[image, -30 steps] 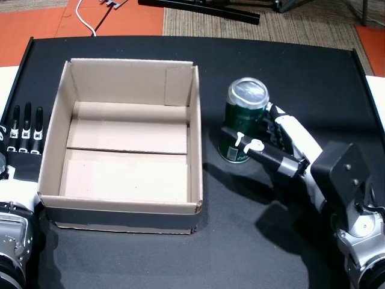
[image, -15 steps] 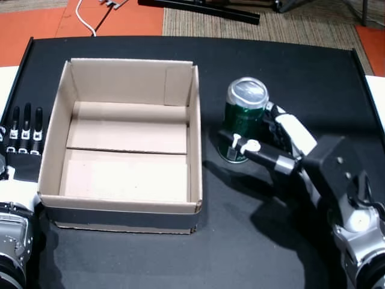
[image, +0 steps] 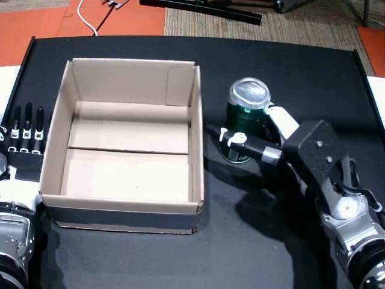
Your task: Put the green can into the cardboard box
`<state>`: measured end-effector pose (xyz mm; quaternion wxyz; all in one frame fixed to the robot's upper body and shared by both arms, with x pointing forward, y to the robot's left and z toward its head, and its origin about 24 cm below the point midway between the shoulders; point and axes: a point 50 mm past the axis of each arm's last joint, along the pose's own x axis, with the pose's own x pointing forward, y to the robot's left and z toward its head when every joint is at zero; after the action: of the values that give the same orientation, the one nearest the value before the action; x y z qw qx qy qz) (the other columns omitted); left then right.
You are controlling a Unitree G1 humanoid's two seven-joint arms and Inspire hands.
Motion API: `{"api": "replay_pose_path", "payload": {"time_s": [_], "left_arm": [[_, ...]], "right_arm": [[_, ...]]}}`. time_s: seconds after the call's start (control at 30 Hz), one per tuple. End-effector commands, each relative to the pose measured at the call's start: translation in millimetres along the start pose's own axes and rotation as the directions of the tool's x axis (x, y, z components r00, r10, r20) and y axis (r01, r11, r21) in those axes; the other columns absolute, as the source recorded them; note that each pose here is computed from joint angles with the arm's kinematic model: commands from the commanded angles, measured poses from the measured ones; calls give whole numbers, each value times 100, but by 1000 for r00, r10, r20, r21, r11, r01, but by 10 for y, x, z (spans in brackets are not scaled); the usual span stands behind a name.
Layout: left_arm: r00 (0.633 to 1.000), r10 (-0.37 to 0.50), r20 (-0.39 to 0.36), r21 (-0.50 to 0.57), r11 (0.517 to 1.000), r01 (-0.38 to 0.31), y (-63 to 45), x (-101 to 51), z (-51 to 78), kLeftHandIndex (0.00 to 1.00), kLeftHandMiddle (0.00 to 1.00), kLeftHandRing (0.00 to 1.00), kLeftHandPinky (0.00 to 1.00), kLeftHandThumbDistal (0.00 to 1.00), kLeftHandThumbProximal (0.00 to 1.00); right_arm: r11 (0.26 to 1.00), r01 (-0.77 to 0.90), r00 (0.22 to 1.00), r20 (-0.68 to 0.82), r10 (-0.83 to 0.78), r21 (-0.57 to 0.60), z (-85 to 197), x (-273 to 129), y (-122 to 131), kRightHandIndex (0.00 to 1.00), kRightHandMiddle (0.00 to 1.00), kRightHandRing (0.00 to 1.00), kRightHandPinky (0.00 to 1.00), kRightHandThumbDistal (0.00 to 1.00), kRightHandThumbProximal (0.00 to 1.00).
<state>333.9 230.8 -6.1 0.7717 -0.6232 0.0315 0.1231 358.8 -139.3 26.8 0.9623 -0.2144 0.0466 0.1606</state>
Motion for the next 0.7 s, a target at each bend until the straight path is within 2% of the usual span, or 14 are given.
{"api": "replay_pose_path", "payload": {"time_s": [0.0, 0.13, 0.23, 0.37, 0.5, 0.57, 0.67], "left_arm": [[993, 111, -27, -6, 994, -112, 259, -123, -80, 52, 54, 64, 79, 0, 57], [992, 125, -24, -8, 992, -125, 258, -118, -79, 51, 52, 62, 76, 0, 58], [993, 117, -25, -7, 993, -117, 263, -124, -81, 53, 54, 64, 78, 0, 59], [993, 113, -25, -6, 994, -113, 272, -130, -81, 52, 53, 64, 78, 0, 59], [994, 111, -22, -12, 994, -111, 270, -130, -83, 53, 54, 65, 78, 0, 58], [994, 110, -22, -14, 994, -110, 274, -132, -78, 52, 54, 65, 79, 0, 58], [994, 109, -22, -15, 994, -109, 283, -138, -75, 52, 54, 65, 78, 0, 57]], "right_arm": [[1000, -2, 1000, -5, 2, 10, 15, 16, 9, 95, 94, 93, 99, 100, 53], [1000, 5, 1000, -16, -5, 15, -2, 11, 10, 95, 94, 93, 98, 100, 51], [1000, 8, 1000, -17, -8, 14, -3, 12, 15, 94, 93, 92, 98, 100, 45], [1000, 21, 1000, -19, -21, 0, 14, 26, 21, 92, 91, 90, 96, 89, 42], [999, 37, 999, -17, -37, 6, 26, 33, 23, 86, 86, 88, 94, 85, 45], [999, 48, 999, -10, -48, 20, 35, 35, 27, 85, 85, 86, 92, 83, 45], [997, 67, 998, 8, -67, 42, 57, 40, 41, 84, 83, 83, 89, 88, 45]]}}
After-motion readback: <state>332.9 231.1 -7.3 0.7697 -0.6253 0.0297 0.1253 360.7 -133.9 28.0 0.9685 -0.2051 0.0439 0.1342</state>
